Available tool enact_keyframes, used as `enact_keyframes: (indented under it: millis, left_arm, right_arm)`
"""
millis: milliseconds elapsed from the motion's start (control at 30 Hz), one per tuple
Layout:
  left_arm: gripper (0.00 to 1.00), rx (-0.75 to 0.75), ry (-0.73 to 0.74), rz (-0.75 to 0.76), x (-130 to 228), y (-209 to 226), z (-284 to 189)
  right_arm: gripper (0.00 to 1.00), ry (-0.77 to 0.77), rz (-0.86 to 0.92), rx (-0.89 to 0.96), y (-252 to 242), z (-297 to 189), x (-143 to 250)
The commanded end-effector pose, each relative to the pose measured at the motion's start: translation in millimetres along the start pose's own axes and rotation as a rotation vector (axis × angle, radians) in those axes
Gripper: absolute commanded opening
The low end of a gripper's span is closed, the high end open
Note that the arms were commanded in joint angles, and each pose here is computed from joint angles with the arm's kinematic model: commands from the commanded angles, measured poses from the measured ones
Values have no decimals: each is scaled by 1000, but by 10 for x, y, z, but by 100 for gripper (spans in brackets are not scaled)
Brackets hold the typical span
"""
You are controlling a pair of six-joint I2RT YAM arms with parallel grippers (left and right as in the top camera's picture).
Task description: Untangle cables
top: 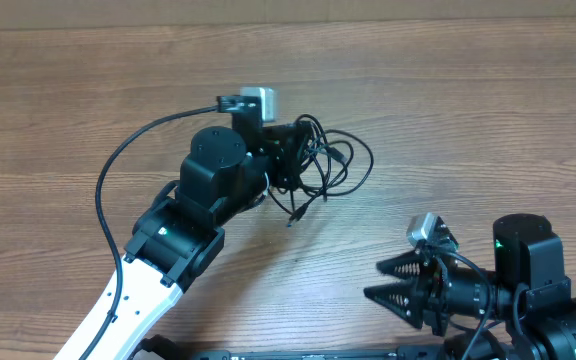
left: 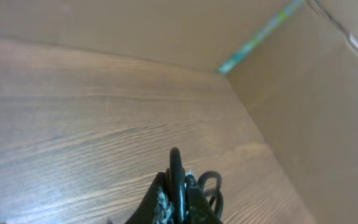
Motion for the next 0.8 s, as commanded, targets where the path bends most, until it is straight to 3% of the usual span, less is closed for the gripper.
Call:
enact_keyframes:
  millis: [0, 100, 200, 567, 767]
  left_arm:
    - [4, 188, 120, 322, 220, -290, -50]
    - [4, 339, 222, 482, 464, -436, -139]
    - [4, 426, 288, 548, 624, -492, -216]
    - [4, 571, 380, 558, 831, -635, -366]
    - [4, 612, 409, 564, 948, -735, -402]
  right_arm:
    - [100, 17, -30, 102, -131, -44, -17]
    - [100, 31, -36, 156, -220, -56, -3]
    - [100, 38, -49, 212, -314, -74, -11]
    - [100, -37, -141, 294, -463, -115, -250]
    - [100, -68, -171, 247, -388, -99, -317]
Point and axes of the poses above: each gripper's point midway between its finger pads, its own z axis out along the fingers, its own y axis along the line the jaws close on, x = y × z, the point moved 1 cm from there along -z, back along the fingers, and after that the axes turned 13 degrees about -z, right-handed, at the moved point
